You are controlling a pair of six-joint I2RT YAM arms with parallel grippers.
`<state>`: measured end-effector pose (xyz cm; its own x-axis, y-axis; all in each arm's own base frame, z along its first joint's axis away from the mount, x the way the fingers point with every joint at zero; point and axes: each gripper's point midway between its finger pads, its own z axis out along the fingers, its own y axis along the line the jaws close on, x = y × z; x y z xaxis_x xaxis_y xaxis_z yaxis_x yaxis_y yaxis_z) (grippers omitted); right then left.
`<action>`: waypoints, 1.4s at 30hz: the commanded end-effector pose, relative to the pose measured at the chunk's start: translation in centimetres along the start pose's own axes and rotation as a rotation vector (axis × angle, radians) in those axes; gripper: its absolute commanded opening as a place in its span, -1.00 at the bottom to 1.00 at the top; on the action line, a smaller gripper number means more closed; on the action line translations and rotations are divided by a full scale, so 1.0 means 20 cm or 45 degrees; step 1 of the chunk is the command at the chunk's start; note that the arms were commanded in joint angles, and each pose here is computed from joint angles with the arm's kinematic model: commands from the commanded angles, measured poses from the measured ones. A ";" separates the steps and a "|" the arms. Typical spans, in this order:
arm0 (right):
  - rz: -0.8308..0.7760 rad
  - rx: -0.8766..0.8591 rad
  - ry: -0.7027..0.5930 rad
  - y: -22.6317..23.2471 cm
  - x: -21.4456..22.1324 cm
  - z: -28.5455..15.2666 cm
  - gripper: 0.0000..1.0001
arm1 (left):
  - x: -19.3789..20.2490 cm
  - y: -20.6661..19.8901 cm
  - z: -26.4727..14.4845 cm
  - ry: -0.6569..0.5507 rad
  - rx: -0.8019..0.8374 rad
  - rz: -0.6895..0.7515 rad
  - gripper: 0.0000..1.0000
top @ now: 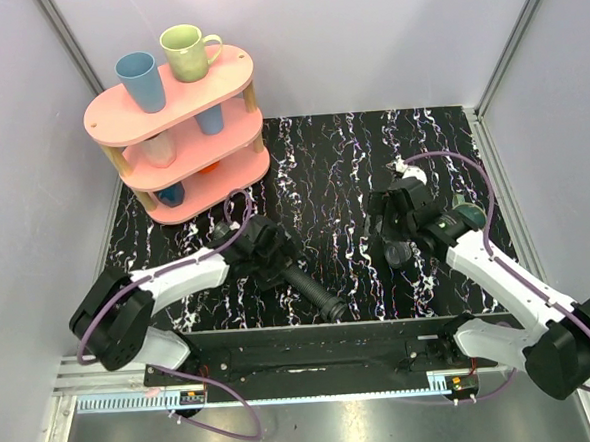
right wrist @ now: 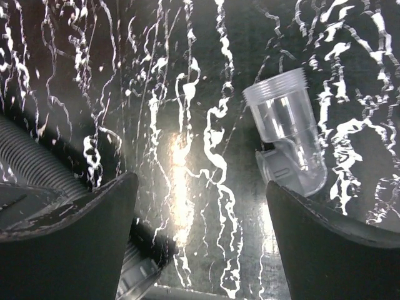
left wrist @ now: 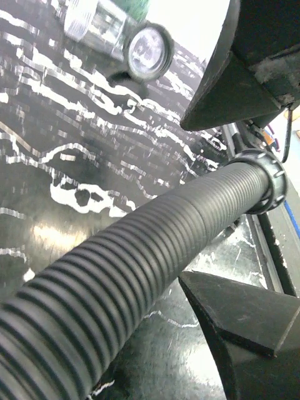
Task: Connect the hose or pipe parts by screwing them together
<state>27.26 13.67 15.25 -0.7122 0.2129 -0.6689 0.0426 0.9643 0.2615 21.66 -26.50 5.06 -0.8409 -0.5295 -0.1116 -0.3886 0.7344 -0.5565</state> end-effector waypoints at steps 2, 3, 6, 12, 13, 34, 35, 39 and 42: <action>-0.050 -0.065 0.038 0.06 0.01 0.05 0.89 | -0.07 -0.27 -0.21 -0.087 0.267 0.153 0.98; -0.043 -0.048 0.032 0.05 0.00 0.05 0.89 | -0.08 -0.29 -0.25 -0.103 0.289 0.182 0.98; -0.048 -0.048 0.048 0.07 -0.02 0.07 0.89 | -0.12 -0.29 -0.31 -0.162 0.255 0.276 0.98; -0.088 -0.629 0.222 0.49 0.07 -0.03 0.82 | -0.34 -0.19 -0.44 -0.267 0.178 0.355 0.98; -0.096 -0.713 0.251 0.55 0.11 -0.06 0.82 | -0.37 -0.16 -0.43 -0.255 0.183 0.369 0.98; -0.794 -0.694 0.410 0.89 0.65 0.27 0.75 | -0.88 0.38 -0.69 -0.480 -0.034 0.178 0.98; -0.820 -0.688 0.408 0.89 0.66 0.28 0.72 | -0.88 0.39 -0.70 -0.495 -0.044 0.178 0.98; -0.977 -0.796 0.355 0.95 0.68 0.28 0.67 | -0.88 0.40 -0.71 -0.530 -0.052 0.175 0.98; -1.085 -0.877 0.362 0.96 0.70 0.27 0.64 | -0.89 0.41 -0.73 -0.556 -0.071 0.164 0.98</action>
<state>20.74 34.27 5.20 -0.6303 -0.5427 -0.5552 -0.7514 0.6062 0.2605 27.51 -5.76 13.64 -0.6928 -0.5568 -0.4583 -0.3237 0.8080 -0.4923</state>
